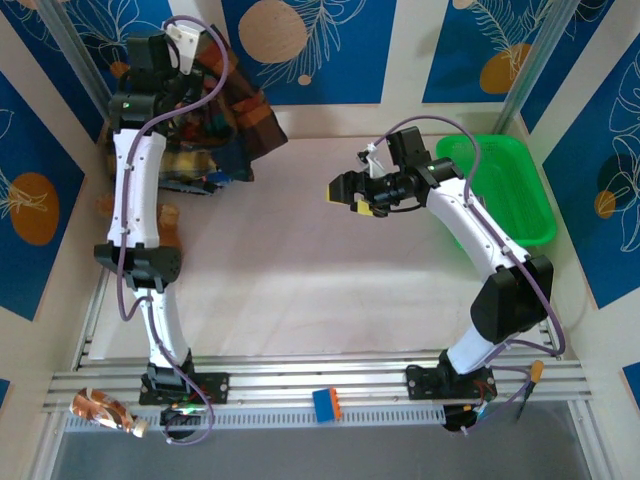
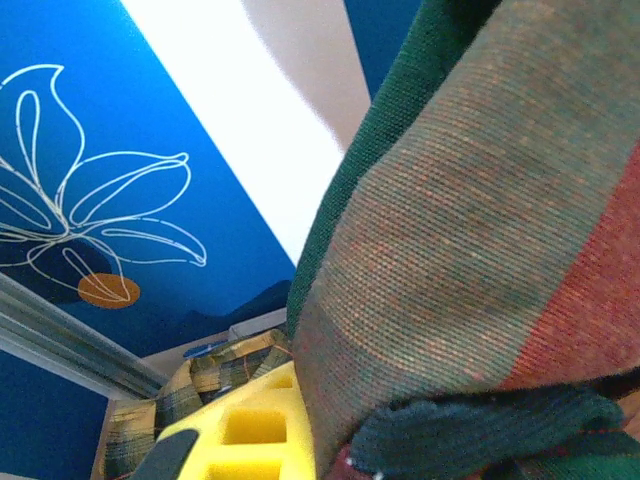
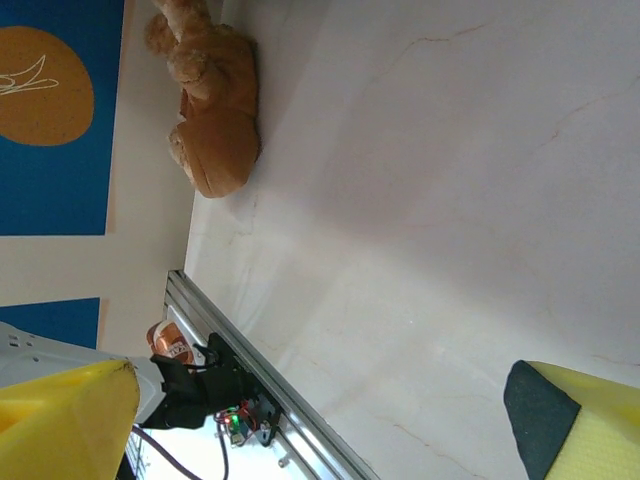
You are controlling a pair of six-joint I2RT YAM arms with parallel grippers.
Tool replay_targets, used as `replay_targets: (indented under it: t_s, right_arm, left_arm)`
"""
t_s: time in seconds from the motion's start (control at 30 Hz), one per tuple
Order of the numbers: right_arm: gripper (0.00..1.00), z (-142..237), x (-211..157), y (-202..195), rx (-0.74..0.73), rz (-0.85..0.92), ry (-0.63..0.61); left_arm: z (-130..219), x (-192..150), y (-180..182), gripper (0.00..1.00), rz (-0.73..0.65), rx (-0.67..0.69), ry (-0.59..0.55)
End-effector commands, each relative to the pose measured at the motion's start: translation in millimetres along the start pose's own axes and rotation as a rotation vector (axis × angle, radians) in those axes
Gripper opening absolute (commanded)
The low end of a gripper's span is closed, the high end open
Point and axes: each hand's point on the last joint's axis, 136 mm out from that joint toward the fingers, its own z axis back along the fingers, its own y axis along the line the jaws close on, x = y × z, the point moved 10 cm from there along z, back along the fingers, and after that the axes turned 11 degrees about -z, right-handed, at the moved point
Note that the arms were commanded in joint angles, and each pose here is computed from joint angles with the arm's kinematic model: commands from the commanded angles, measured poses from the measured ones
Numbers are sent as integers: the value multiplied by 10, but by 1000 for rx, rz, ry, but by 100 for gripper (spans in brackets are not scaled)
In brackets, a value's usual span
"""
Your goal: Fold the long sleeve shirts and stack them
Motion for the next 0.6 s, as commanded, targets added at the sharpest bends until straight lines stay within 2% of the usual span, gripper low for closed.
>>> replay_targets:
  t_s: [0.0, 0.57]
  right_arm:
    - [95, -22, 12, 57, 10, -4, 9]
    - [95, -181, -34, 100, -25, -17, 21]
  left_arm:
    - [287, 162, 230, 0, 48, 52, -106]
    - [144, -229, 647, 0, 129, 123, 6]
